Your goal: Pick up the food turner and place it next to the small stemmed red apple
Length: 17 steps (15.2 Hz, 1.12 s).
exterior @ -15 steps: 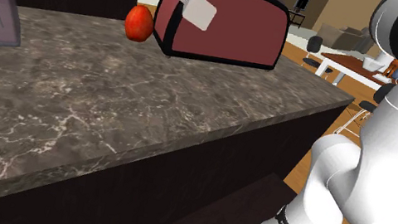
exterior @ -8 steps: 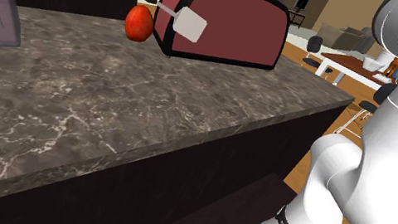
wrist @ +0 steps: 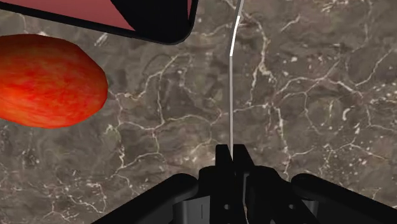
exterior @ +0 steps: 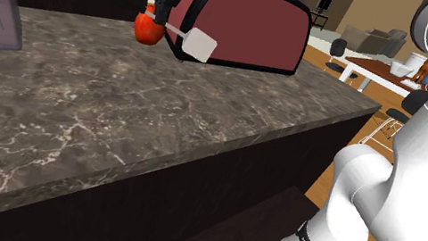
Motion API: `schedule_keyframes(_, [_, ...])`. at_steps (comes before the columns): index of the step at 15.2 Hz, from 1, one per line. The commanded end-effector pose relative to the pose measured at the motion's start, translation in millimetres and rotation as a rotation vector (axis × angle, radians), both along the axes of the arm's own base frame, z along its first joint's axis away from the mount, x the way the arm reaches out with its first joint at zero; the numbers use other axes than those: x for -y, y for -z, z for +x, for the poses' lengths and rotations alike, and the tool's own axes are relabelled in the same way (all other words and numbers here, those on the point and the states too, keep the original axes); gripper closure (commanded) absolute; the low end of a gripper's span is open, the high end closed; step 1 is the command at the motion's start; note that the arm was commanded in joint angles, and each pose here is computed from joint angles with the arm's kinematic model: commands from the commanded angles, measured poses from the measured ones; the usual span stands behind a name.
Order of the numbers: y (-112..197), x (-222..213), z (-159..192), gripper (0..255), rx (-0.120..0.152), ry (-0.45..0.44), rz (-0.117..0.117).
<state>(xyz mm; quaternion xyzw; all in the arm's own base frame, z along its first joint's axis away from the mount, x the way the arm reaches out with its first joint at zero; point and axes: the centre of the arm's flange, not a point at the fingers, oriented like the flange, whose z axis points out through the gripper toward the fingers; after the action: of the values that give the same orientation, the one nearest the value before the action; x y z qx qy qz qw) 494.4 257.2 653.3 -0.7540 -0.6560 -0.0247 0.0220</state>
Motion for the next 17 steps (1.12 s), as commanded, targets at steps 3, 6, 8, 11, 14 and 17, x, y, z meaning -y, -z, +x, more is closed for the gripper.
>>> schedule_keyframes(3, [22,-1,1,255,0.0,0.0,0.0])
schedule_keyframes(6, [38,-1,1,255,0.0,0.0,0.0])
schedule_keyframes(8, [49,-1,1,255,0.0,0.0,0.0])
schedule_keyframes(11, [64,-1,1,255,0.0,0.0,0.0])
schedule_keyframes(14, [80,-1,1,255,0.0,0.0,0.0])
schedule_keyframes(17, [91,-1,1,255,0.0,0.0,0.0])
